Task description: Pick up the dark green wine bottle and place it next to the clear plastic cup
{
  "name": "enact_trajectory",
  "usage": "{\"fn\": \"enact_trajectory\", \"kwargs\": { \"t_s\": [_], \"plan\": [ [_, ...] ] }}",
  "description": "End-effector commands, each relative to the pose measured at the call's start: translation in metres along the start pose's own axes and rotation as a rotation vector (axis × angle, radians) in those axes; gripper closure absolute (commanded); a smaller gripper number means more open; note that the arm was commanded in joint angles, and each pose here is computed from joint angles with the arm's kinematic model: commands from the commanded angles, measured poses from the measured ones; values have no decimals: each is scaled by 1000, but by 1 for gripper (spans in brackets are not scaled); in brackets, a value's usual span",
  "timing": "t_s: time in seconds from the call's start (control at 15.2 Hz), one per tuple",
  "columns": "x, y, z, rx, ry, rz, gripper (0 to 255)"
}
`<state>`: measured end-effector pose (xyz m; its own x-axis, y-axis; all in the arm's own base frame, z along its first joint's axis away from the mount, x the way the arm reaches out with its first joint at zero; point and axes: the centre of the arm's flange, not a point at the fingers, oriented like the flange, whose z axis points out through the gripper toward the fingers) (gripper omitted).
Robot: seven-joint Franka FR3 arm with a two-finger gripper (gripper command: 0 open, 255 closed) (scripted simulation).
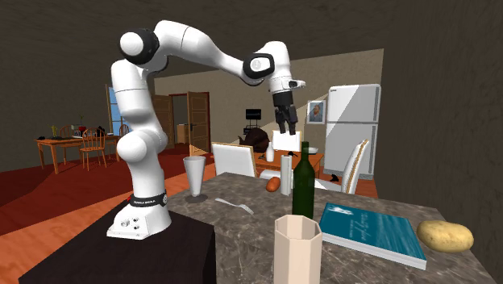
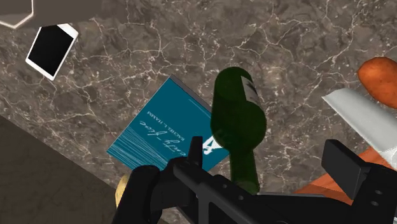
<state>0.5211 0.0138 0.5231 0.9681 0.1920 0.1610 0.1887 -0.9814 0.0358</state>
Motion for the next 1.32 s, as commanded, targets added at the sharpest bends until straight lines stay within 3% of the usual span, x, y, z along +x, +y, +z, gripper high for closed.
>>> {"fn": "enact_trajectory", "kwargs": {
  "t_s": [0.0,0.2,0.66,1.19,1.25],
  "plan": [
    [24,-1,14,-7,6,-21,0],
    [55,-3,31,-16,13,-49,0],
    [56,-3,68,-16,13,-49,0],
    [56,-3,71,-16,13,-49,0],
    [56,-3,71,-16,13,-49,255]
  ]
}}
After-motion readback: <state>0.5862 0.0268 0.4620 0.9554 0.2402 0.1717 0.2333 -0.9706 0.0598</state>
